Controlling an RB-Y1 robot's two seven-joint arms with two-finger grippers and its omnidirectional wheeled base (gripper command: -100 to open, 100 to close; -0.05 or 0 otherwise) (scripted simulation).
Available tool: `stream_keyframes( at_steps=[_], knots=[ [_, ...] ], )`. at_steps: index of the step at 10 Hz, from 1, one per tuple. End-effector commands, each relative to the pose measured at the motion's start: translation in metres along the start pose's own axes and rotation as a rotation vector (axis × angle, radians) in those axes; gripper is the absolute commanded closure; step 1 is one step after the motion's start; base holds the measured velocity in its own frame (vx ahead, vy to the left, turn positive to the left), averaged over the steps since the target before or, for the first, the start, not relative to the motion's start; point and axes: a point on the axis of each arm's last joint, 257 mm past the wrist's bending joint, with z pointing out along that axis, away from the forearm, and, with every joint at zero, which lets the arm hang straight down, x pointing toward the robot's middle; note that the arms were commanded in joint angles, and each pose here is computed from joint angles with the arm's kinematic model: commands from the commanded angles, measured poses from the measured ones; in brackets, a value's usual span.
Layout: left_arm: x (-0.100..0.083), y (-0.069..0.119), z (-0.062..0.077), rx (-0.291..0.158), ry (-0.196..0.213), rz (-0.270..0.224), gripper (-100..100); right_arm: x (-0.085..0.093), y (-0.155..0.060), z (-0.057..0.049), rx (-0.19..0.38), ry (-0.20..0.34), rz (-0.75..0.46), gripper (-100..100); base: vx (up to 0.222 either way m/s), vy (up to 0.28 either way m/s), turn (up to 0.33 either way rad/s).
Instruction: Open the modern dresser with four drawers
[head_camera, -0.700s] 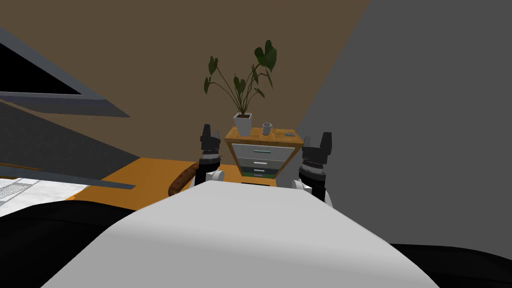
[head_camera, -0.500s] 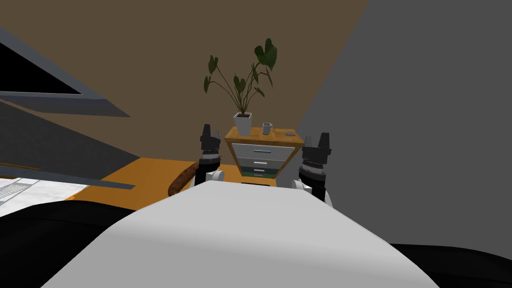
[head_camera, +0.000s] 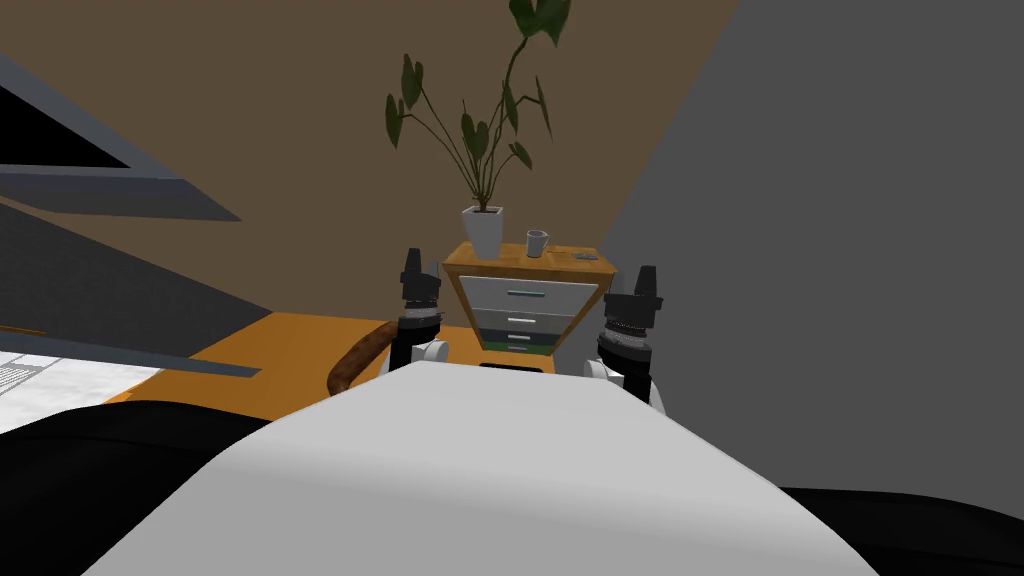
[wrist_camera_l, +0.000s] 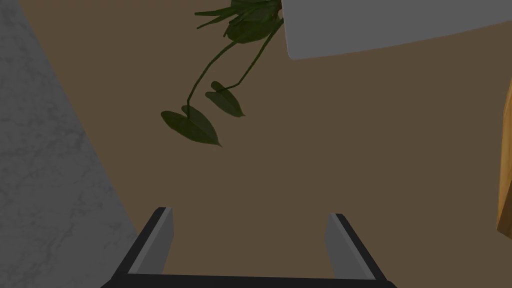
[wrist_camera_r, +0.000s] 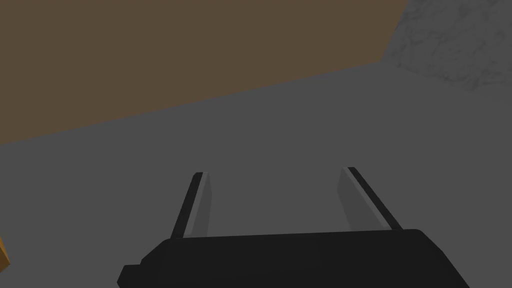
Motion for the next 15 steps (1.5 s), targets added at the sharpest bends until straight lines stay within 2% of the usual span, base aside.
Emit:
stream_keyframes(
  at_steps=[1, 2, 3, 7, 12, 13, 15],
  knots=[
    [0.000, 0.000, 0.000, 0.000, 0.000, 0.000, 0, 0.000, 0.000, 0.000, 0.000, 0.000, 0.000, 0, 0.000, 0.000, 0.000],
    [0.000, 0.000, 0.000, 0.000, 0.000, 0.000, 0, 0.000, 0.000, 0.000, 0.000, 0.000, 0.000, 0, 0.000, 0.000, 0.000],
    [0.000, 0.000, 0.000, 0.000, 0.000, 0.000, 0, 0.004, -0.002, -0.001, 0.003, 0.035, -0.029, -100, 0.006, 0.014, -0.009],
    [0.000, 0.000, 0.000, -0.001, 0.000, 0.000, 0, 0.017, -0.015, -0.004, 0.020, 0.150, -0.186, -100, 0.001, 0.056, -0.026],
    [0.000, 0.000, 0.000, -0.001, 0.000, 0.000, 0, 0.026, -0.042, -0.011, 0.038, 0.301, -0.517, -100, 0.002, 0.111, -0.062],
    [0.000, 0.000, 0.000, -0.001, 0.000, 0.000, 0, 0.026, -0.043, -0.011, 0.037, 0.305, -0.525, -100, -0.007, 0.090, -0.030],
    [0.000, 0.000, 0.000, -0.001, 0.000, 0.000, 0, 0.025, -0.056, -0.014, 0.040, 0.361, -0.678, -100, 0.017, 0.084, -0.072]
  ],
)
